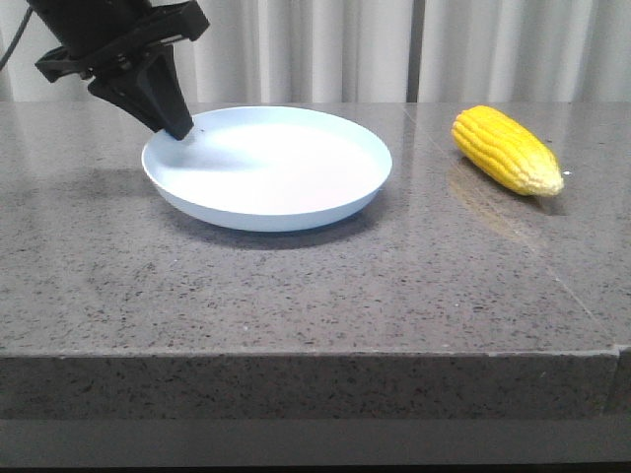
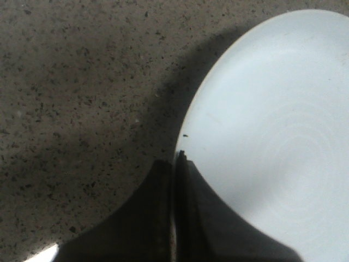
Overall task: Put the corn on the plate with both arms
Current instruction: 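Drag the plate toward the table center with the left gripper, then lift away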
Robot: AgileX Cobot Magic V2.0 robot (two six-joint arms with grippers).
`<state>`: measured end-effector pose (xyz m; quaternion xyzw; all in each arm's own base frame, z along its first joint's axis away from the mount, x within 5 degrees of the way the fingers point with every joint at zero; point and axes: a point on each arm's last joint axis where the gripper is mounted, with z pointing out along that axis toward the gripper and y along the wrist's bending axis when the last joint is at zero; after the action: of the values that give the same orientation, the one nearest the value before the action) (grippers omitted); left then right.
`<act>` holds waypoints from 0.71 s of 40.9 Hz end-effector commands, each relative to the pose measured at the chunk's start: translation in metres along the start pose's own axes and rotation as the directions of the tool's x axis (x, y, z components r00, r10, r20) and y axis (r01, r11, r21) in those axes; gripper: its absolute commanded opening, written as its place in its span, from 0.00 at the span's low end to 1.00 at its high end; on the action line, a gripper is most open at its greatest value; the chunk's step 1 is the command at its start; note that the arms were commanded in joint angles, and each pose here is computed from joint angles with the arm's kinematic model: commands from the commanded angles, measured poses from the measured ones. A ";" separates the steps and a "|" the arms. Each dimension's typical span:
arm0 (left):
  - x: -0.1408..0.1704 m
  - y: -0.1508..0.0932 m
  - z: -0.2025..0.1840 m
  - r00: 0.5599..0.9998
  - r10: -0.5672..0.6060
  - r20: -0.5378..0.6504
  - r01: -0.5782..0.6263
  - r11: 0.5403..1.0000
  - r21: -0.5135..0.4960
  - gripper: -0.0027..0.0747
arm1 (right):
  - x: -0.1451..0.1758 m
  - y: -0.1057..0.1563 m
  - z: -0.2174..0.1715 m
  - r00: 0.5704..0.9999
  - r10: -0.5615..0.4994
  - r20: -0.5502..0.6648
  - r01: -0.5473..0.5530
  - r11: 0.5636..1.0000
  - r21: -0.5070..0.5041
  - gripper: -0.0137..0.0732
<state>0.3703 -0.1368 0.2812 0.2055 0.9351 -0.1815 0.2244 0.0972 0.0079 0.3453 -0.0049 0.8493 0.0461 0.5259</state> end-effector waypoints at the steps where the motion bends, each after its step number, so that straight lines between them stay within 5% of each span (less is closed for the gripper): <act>1: -0.013 -0.009 -0.016 0.995 0.002 0.098 -0.003 1.000 0.013 0.01 | -0.014 0.000 -0.002 0.996 -0.009 0.092 0.009 1.000 0.006 0.74; 11: -0.010 -0.006 -0.004 0.998 -0.020 0.059 0.019 1.000 0.021 0.05 | -0.014 0.000 -0.002 0.996 -0.009 0.092 0.009 1.000 0.006 0.74; 22: -0.011 -0.005 -0.007 0.998 -0.009 0.064 0.008 1.000 0.006 0.55 | -0.014 0.000 -0.002 0.996 -0.009 0.092 0.009 1.000 0.006 0.74; 29: -0.011 -0.007 -0.031 0.993 0.069 0.097 -0.062 0.996 -0.068 0.58 | -0.014 0.000 -0.002 0.996 -0.009 0.092 0.009 1.000 0.006 0.74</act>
<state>0.3763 -0.1345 0.2670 0.2152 0.9404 -0.1556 0.2124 0.0972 0.0079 0.3453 -0.0049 0.8493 0.0461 0.5259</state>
